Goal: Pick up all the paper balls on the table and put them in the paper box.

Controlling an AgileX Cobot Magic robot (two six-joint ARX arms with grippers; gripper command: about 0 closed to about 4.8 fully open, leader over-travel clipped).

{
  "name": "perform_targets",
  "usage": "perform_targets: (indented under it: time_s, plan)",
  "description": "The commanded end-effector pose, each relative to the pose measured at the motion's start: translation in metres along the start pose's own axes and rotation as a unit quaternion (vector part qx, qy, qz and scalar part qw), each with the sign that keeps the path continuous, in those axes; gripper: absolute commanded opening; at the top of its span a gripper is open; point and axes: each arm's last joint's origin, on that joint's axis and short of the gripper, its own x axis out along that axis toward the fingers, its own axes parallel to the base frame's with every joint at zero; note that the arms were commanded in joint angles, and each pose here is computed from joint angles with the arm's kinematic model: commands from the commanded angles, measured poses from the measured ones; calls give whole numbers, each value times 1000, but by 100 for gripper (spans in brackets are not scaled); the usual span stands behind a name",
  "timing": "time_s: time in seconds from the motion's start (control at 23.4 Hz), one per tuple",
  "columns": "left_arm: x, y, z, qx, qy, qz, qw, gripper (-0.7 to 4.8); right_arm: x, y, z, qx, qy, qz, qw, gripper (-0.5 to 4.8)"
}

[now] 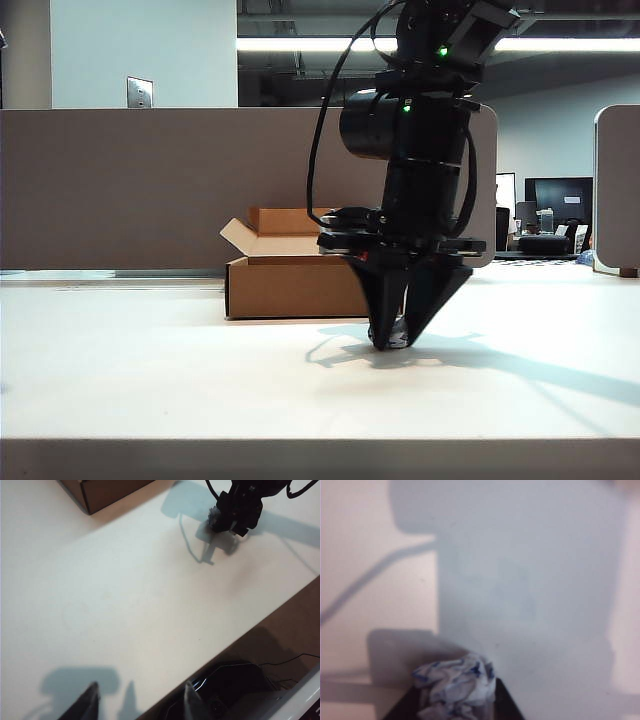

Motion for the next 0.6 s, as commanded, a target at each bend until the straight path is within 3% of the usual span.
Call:
perform_targets:
  time_s: [0.04,0.34,0.47,0.6]
  plan:
    - [-1,0,1,1,-5,-1,1000,211,4,3,1,-2,-5,13,1000,138]
    - [-1,0,1,2,-9,0,1000,210,-25,1,28,-29,-67,-26,997,138]
    - [-1,0,3,4,-15,1,1000,211,-78,-2,68,-20,-201,-51,978,138]
    - [-1,0,3,4,-15,3,1000,210,-102,-7,86,-5,-279,-52,959,138]
